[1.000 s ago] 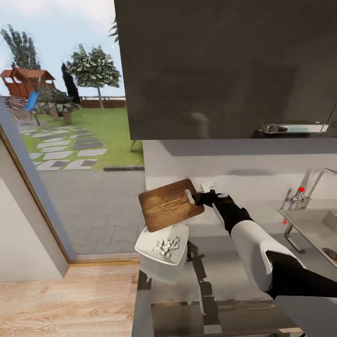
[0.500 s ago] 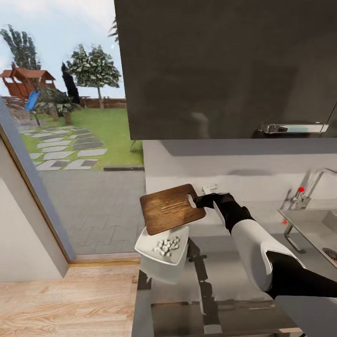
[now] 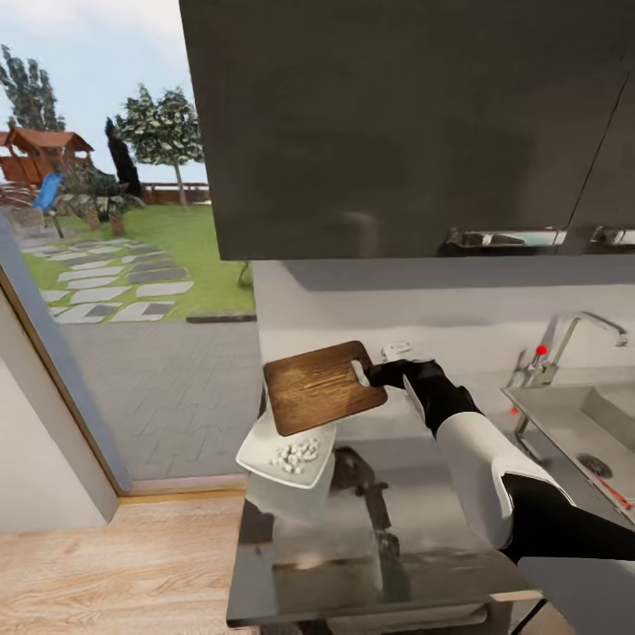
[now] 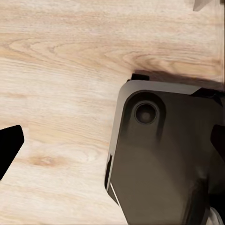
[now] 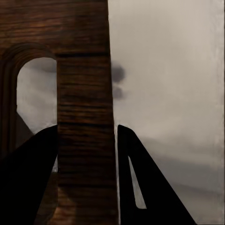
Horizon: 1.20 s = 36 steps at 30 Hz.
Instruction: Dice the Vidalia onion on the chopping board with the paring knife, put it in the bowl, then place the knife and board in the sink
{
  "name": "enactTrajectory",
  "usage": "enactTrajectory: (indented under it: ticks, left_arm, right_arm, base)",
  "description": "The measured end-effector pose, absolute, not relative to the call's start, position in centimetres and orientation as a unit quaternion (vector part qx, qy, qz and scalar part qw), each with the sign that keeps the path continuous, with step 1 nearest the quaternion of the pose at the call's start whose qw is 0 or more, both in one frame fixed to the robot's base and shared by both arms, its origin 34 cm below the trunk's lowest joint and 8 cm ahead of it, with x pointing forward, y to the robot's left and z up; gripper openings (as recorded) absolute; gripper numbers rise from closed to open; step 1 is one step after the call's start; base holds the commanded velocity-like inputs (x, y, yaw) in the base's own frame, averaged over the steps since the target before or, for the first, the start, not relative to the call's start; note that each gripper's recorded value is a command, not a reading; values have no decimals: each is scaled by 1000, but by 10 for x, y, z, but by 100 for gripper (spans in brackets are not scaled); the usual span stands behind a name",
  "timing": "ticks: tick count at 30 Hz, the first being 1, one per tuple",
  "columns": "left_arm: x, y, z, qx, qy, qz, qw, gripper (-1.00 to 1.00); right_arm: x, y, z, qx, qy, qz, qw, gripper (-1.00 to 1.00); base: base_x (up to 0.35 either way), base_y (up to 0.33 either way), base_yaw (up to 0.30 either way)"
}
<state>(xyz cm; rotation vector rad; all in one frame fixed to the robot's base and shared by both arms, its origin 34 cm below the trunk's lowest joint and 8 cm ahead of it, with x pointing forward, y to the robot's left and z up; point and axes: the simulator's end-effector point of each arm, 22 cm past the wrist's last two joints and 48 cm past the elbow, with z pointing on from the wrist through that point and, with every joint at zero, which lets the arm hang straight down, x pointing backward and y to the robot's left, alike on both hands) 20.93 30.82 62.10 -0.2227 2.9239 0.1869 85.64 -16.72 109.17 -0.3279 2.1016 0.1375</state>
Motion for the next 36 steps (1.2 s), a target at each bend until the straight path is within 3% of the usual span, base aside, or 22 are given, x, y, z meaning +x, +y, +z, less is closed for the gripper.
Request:
enactTrajectory:
  ticks: [13, 36]
  left_arm:
    - [213, 308, 622, -76, 989, 63, 106, 100]
    - [213, 308, 622, -76, 989, 63, 107, 100]
  right_arm:
    - [853, -164, 1097, -120, 865, 74, 482, -100]
    - [853, -157, 1099, -124, 864, 74, 483, -100]
  base:
    - [-171, -274, -205]
    - [-75, -312, -10]
